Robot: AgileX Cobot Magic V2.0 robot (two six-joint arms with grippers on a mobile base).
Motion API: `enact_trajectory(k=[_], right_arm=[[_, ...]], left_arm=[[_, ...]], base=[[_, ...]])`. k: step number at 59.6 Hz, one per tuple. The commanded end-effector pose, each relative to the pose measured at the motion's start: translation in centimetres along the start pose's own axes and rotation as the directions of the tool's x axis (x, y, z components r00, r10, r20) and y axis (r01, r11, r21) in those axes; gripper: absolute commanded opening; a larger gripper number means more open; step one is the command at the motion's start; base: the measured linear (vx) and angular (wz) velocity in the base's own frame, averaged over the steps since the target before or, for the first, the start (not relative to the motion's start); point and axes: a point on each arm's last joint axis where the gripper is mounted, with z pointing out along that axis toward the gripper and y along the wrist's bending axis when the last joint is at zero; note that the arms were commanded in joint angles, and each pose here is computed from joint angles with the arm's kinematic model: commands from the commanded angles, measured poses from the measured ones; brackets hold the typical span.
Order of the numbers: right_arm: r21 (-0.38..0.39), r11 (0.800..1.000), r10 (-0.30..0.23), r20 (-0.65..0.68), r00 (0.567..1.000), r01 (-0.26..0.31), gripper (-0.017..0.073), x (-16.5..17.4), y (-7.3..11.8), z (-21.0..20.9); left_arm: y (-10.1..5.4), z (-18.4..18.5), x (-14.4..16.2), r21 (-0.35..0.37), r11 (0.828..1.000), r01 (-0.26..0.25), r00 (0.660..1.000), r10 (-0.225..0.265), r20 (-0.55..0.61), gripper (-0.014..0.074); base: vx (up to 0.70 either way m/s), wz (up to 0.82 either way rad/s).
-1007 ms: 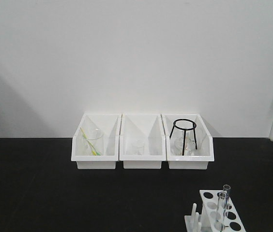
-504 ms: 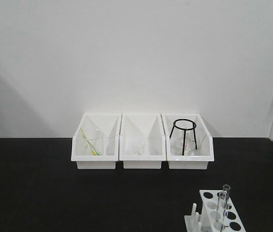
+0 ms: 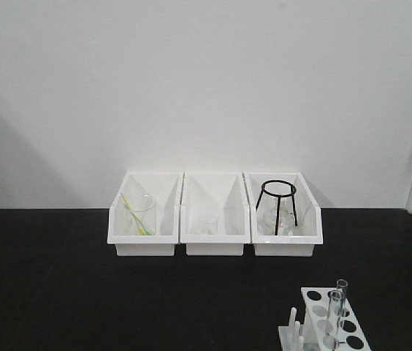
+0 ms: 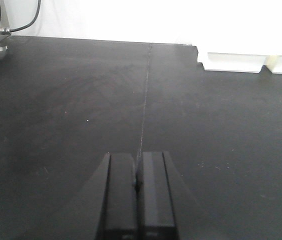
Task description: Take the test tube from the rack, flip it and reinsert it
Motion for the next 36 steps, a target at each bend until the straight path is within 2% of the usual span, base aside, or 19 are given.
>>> enact_trajectory(k=[1, 13, 22, 28, 36], right_arm=[[-0.002, 1.0, -0.016, 0.048, 0.999, 0.016, -0.0007, -2.6, -0.1, 1.1], [-0.016, 1.0, -0.009, -0.058, 0.998, 0.008, 0.0006, -2.0, 0.0, 3.5], [-0.023, 1.0, -0.01, -0.145, 0.989, 0.006, 0.0052, -1.1, 0.0, 4.8], [-0.028, 1.0, -0.01, -0.183, 0.983, 0.005, 0.0111, -0.5, 0.1, 5.4], [-0.032, 0.999, -0.01, -0.215, 0.977, 0.003, 0.0239, -0.1, 0.2, 6.0]], left_arm=[[-0.2, -0.1, -0.8, 0.023, 1.0, 0.002, 0.995, -0.004, 0.096, -0.0006], [-0.2, -0.1, -0.8, 0.023, 1.0, 0.002, 0.995, -0.004, 0.096, -0.0006], [-0.2, -0.1, -0.8, 0.023, 1.0, 0.002, 0.995, -0.004, 0.096, -0.0006], [-0.2, -0.1, -0.8, 0.023, 1.0, 0.002, 0.995, -0.004, 0.096, -0.0006], [-0.2, -0.1, -0.8, 0.023, 1.0, 0.002, 0.995, -0.004, 0.096, -0.0006]], base=[[0.0, 0.0], [0.0, 0.0], [0.0, 0.0], [0.0, 0.0], [0.0, 0.0]])
